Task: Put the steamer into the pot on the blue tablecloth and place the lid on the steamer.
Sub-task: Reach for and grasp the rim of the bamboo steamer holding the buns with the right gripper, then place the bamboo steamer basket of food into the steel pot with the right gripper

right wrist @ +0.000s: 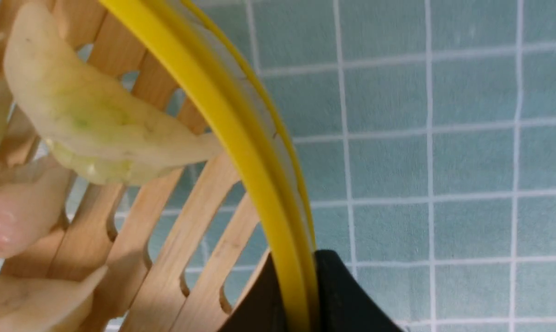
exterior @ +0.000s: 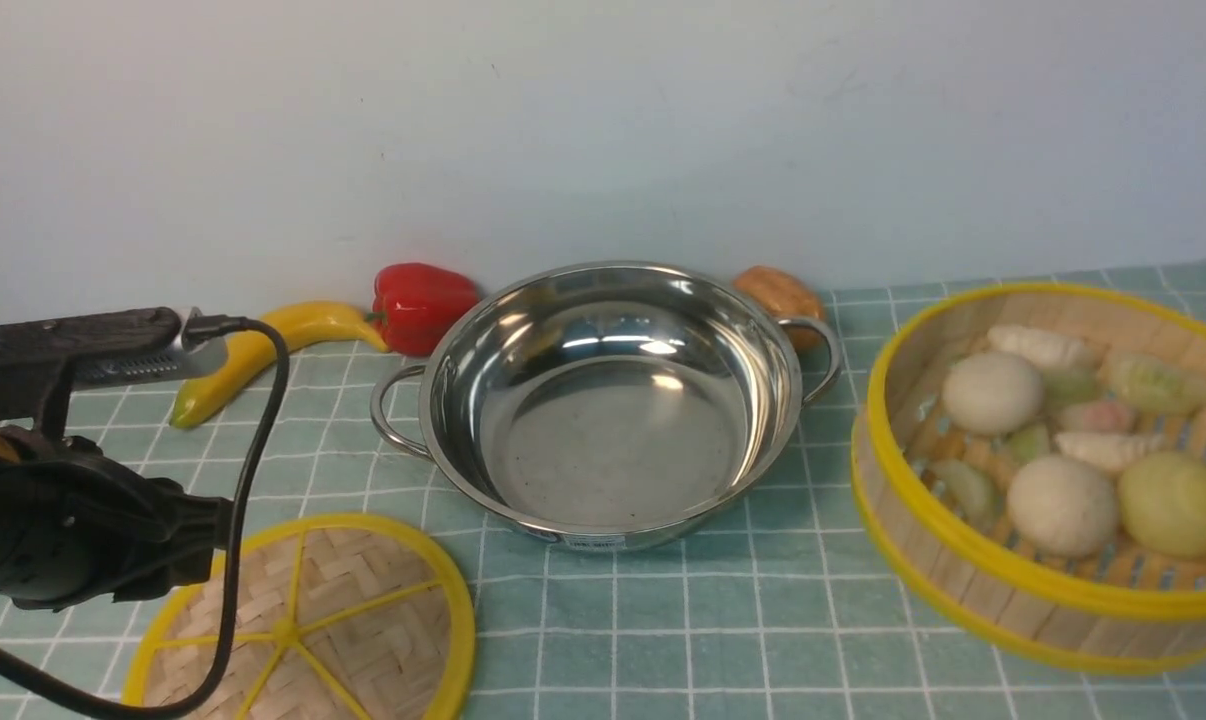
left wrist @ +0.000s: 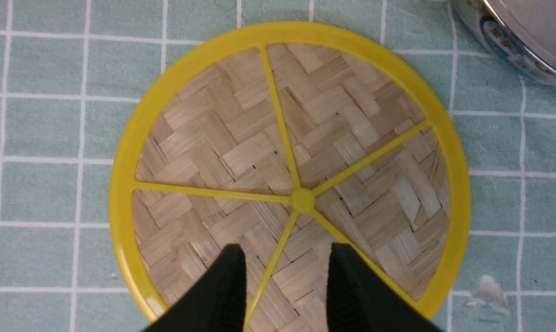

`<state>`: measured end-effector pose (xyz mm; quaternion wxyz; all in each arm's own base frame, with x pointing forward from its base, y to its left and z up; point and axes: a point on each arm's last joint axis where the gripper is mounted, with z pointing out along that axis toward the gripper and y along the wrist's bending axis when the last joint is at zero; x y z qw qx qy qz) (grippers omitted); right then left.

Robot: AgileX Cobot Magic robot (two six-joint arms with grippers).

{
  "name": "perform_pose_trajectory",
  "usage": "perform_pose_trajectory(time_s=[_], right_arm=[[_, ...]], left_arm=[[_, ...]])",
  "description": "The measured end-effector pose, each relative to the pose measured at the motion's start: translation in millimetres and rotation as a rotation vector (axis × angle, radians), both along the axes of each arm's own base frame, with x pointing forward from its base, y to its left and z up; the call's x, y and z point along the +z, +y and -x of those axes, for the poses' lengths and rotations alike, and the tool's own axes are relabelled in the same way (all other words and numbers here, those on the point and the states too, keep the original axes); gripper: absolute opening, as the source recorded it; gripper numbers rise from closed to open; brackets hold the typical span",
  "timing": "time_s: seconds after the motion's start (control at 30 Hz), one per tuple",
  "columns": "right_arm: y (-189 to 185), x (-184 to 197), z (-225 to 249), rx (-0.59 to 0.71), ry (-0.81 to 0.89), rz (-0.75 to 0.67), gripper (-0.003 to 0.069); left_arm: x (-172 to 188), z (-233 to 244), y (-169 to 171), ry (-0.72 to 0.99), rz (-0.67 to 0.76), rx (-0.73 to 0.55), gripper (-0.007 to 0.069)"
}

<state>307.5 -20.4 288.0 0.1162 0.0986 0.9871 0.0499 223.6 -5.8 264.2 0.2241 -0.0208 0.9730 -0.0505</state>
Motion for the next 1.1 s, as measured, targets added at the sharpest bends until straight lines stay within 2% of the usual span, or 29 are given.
perform_pose_trajectory(time_s=[0.13, 0.27, 0.3, 0.33, 0.47, 0.63, 0.8, 0.93, 1.1], right_arm=[[29.6, 34.6, -25.2, 0.077, -0.119, -0.017, 0.0062], [84.2, 54.9, -66.1, 0.161, -0.21, -0.084, 0.0062], [87.7, 55.6, -71.2, 0.162, -0.217, -0.088, 0.0062], [108.7, 56.3, -87.6, 0.188, -0.24, -0.105, 0.0062], [170.9, 39.4, -128.7, 0.253, -0.275, -0.141, 0.0062], [219.5, -0.5, -150.0, 0.302, -0.245, -0.147, 0.0062], [237.8, -47.1, -157.8, 0.329, -0.158, -0.112, 0.0062], [237.7, -72.0, -162.9, 0.331, -0.115, -0.069, 0.0062], [235.9, -81.6, -165.6, 0.334, -0.106, -0.033, 0.0062]], left_arm=[[0.0, 0.0, 0.0, 0.0, 0.0, 0.0, 0.0243], [0.0, -0.1, 0.1, -0.001, -0.001, 0.0, 0.0243], [0.0, -0.1, 0.1, -0.001, -0.001, 0.0, 0.0243], [0.0, -0.1, 0.1, -0.001, -0.001, 0.0, 0.0243], [0.0, -0.1, 0.2, -0.002, -0.004, -0.003, 0.0243], [0.0, -0.1, 0.2, -0.002, -0.005, -0.004, 0.0243], [0.0, -0.1, 0.2, -0.002, -0.005, -0.004, 0.0243], [0.0, -0.1, 0.2, -0.002, -0.005, -0.005, 0.0243], [0.1, -0.2, 0.2, -0.003, -0.005, -0.005, 0.0243]])
